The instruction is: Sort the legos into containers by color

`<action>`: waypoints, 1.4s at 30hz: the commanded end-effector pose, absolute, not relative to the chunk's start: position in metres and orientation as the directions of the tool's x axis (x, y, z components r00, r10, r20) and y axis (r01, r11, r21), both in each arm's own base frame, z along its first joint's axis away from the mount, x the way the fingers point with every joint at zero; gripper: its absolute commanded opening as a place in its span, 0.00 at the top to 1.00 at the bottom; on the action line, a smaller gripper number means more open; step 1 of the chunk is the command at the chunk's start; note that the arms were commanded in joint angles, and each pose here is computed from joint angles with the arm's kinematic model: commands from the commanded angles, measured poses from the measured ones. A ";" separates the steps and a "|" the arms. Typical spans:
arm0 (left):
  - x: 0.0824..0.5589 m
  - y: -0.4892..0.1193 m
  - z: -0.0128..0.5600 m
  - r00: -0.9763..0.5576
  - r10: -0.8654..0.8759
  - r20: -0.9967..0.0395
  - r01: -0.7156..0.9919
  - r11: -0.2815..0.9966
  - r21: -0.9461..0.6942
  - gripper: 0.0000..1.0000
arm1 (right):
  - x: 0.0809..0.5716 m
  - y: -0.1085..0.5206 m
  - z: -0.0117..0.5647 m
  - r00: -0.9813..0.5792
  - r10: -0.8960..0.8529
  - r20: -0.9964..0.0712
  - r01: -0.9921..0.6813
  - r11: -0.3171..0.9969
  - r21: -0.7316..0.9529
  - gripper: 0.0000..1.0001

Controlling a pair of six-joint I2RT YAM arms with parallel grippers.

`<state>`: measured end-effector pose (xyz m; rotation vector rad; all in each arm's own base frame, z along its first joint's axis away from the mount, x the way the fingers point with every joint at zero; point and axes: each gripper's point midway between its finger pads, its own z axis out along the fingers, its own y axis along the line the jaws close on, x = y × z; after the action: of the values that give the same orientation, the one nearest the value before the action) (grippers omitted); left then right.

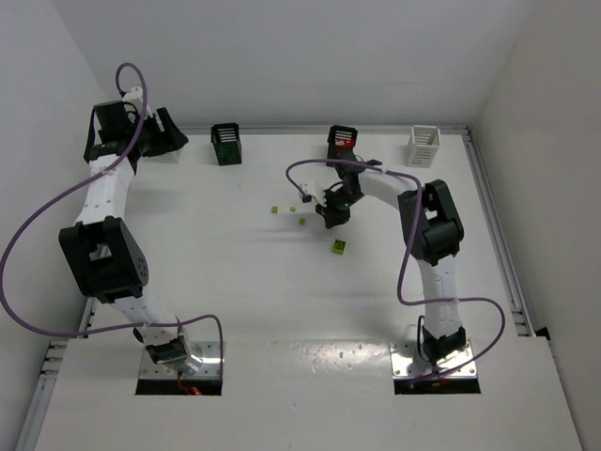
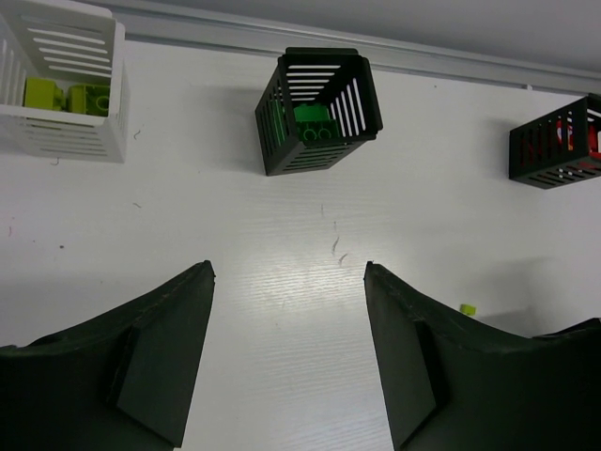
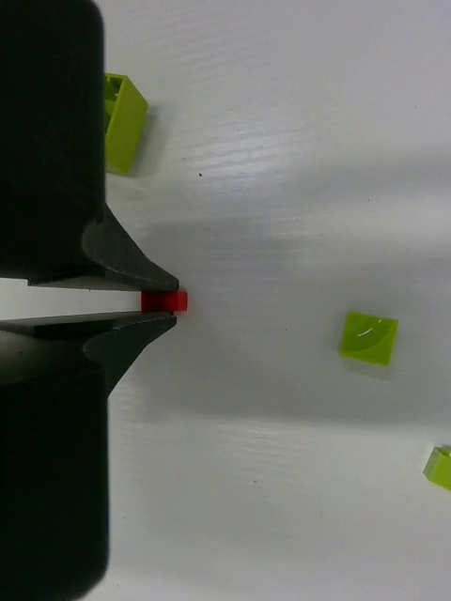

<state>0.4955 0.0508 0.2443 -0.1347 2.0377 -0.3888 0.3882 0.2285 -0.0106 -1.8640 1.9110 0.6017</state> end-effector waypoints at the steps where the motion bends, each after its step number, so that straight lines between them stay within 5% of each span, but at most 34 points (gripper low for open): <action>1: 0.492 0.049 0.272 -0.425 -0.245 -0.871 0.085 0.947 -0.308 0.29 | 0.392 0.230 -0.009 -0.001 -0.831 -0.556 -1.000 -0.007 0.012 0.88; 6: 0.491 0.043 0.267 -0.438 -0.252 -0.863 0.087 0.943 -0.320 0.29 | 0.420 0.247 0.043 -0.004 -0.778 -0.629 -0.994 0.071 -0.082 0.97; 13: 0.490 0.013 0.264 -0.427 -0.198 -0.882 0.138 0.950 -0.280 0.30 | 0.522 0.252 0.159 -0.187 -0.536 -0.823 -0.837 0.525 -0.152 1.00; 21: 0.485 -0.029 0.253 -0.445 -0.099 -0.890 0.197 0.959 -0.205 0.30 | 0.606 0.210 0.232 -0.222 -0.304 -0.926 -0.514 0.844 -0.154 1.00; 24: 0.485 -0.036 0.252 -0.446 -0.089 -0.891 0.199 0.960 -0.196 0.30 | 0.627 0.195 0.196 -0.340 -0.275 -0.899 -0.457 0.884 -0.098 1.00; 38: 0.484 -0.050 0.252 -0.448 -0.076 -0.891 0.227 0.954 -0.196 0.30 | 0.641 0.175 0.174 -0.427 -0.153 -0.891 -0.373 0.928 0.019 1.00; 42: 0.484 -0.055 0.252 -0.449 -0.072 -0.891 0.236 0.952 -0.196 0.30 | 0.638 0.172 0.171 -0.443 -0.153 -0.883 -0.380 0.924 0.031 0.91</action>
<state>0.4848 -0.0486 0.2243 0.0818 2.0884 -0.3607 0.6386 0.1707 0.1540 -0.4066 2.0578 0.2482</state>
